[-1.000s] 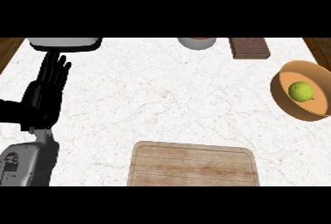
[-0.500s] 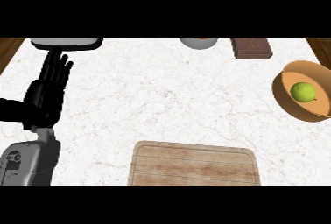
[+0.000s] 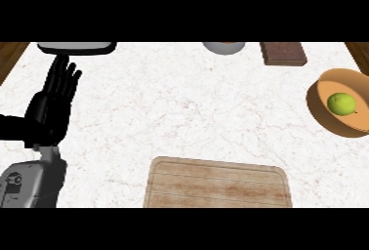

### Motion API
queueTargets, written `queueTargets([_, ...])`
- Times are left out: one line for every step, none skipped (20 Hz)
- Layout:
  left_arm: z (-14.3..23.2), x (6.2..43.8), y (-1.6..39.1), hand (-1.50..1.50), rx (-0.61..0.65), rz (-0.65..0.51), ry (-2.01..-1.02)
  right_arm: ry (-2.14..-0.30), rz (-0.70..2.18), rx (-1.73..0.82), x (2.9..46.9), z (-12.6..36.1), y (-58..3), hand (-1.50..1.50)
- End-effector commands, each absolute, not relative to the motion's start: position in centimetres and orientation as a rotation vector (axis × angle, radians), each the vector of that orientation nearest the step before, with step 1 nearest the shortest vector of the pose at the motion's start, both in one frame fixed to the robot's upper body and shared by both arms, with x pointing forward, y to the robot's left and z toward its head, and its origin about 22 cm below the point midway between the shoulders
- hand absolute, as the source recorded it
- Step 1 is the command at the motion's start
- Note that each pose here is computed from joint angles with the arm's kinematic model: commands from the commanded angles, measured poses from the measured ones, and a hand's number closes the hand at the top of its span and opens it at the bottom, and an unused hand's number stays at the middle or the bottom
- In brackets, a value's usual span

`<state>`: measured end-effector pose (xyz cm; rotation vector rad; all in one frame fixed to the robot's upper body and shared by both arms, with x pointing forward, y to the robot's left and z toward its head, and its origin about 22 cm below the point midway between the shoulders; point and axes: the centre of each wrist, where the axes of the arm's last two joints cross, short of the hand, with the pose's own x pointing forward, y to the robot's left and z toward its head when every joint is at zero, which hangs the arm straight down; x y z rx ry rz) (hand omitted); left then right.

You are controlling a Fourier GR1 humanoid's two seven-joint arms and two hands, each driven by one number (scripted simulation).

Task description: Pick the pear from the cutting board and place it in the pot

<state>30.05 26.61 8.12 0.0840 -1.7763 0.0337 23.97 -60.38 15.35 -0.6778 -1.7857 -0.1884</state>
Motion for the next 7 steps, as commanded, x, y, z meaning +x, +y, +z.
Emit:
queueTargets([7.9,30.3,25.6,0.0,0.084,0.047,-1.772,-1.809,-0.204,-0.672,21.1,15.5,-62.0,-1.5])
queueTargets([7.8,30.4,26.6,0.0,0.089,0.033,-1.778,-1.817,-0.192,-0.678,20.5,15.2,-62.3,-1.5])
queueTargets([7.9,30.0,25.7,0.0,0.071,0.026,-1.776,-1.789,-0.222,-0.683,21.0,17.0,-62.4,-1.5])
queueTargets([8.1,30.4,25.6,0.0,0.082,0.036,-1.765,-1.806,-0.208,-0.708,19.9,16.5,-62.8,-1.5])
queueTargets([9.2,30.8,25.7,0.0,0.073,0.033,-1.784,-1.798,-0.211,-0.701,19.7,14.1,-62.4,-1.5])
queueTargets([8.2,30.0,25.8,0.0,0.062,0.017,-1.786,-1.817,-0.186,-0.7,18.4,15.9,-63.4,-1.5])
queueTargets([7.8,30.1,25.6,0.0,0.057,0.029,-1.776,-1.788,-0.203,-0.714,19.3,16.2,-63.0,-1.5])
